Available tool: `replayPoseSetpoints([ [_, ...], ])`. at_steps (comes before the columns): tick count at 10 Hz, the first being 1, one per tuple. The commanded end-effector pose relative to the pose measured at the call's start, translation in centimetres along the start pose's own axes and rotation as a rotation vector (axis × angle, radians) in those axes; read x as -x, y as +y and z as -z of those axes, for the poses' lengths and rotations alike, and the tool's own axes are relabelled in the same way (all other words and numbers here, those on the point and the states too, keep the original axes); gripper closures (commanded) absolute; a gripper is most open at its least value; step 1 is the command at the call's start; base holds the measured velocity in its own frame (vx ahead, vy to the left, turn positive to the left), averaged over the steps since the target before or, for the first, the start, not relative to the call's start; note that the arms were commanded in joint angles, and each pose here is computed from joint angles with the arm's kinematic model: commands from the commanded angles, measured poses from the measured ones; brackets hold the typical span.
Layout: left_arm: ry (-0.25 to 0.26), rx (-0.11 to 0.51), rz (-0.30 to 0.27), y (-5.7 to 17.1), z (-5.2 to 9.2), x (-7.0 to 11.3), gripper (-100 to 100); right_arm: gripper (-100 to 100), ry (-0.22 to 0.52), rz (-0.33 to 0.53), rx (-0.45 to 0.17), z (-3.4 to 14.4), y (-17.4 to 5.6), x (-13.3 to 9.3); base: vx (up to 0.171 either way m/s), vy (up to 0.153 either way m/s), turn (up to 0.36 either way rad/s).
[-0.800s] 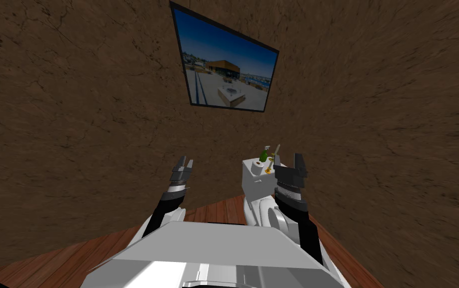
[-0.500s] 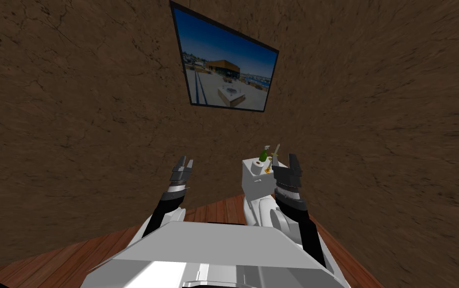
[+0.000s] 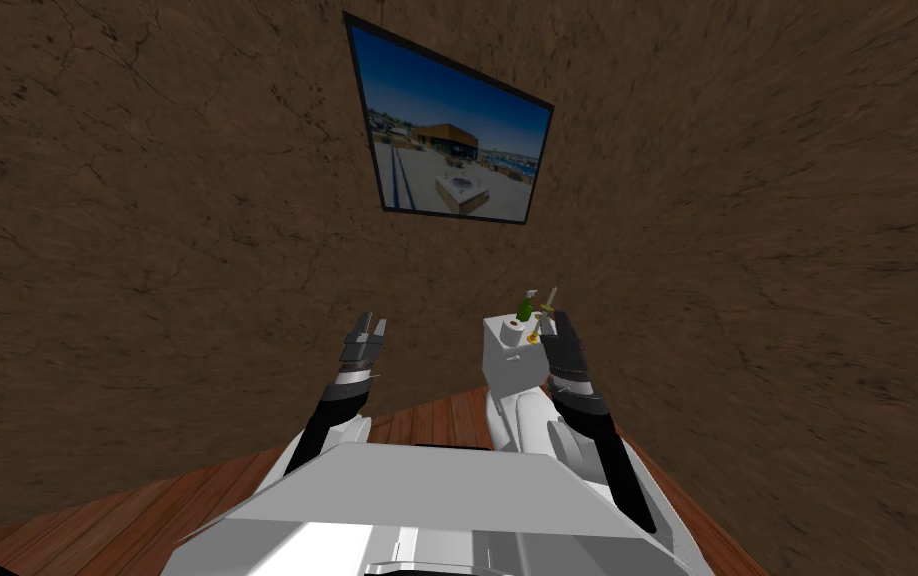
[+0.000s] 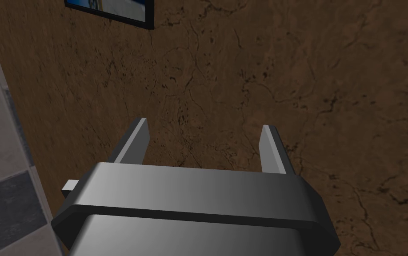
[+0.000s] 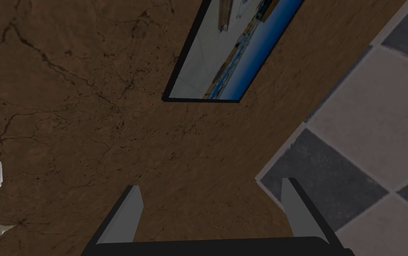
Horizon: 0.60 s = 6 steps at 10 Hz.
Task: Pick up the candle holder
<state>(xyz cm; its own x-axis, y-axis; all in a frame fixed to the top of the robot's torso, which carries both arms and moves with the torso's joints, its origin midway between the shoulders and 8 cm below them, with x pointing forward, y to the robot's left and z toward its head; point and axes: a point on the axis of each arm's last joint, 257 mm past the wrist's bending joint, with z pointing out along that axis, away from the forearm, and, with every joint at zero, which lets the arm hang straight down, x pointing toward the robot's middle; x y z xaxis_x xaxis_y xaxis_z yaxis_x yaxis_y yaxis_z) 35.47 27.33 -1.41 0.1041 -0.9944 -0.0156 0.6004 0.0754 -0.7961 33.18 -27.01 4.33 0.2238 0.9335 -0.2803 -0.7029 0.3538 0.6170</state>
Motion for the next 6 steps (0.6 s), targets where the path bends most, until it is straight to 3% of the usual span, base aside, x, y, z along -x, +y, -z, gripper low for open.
replayPoseSetpoints([
  [1,0.000,0.000,0.000,0.0,0.0,0.0,0,-100,0.040,0.090,-0.018,0.4,-1.4,-0.3,-0.051,-0.007,0.001],
  [2,0.000,0.000,0.000,0.0,0.0,0.0,0,-100,0.040,0.100,-0.018,0.4,-1.4,-0.3,-0.032,-0.007,0.001],
  [6,0.000,0.000,0.000,0.0,0.0,0.0,0,-100,0.111,0.291,-0.050,1.3,-4.2,-0.6,-0.026,-0.005,0.002],
])
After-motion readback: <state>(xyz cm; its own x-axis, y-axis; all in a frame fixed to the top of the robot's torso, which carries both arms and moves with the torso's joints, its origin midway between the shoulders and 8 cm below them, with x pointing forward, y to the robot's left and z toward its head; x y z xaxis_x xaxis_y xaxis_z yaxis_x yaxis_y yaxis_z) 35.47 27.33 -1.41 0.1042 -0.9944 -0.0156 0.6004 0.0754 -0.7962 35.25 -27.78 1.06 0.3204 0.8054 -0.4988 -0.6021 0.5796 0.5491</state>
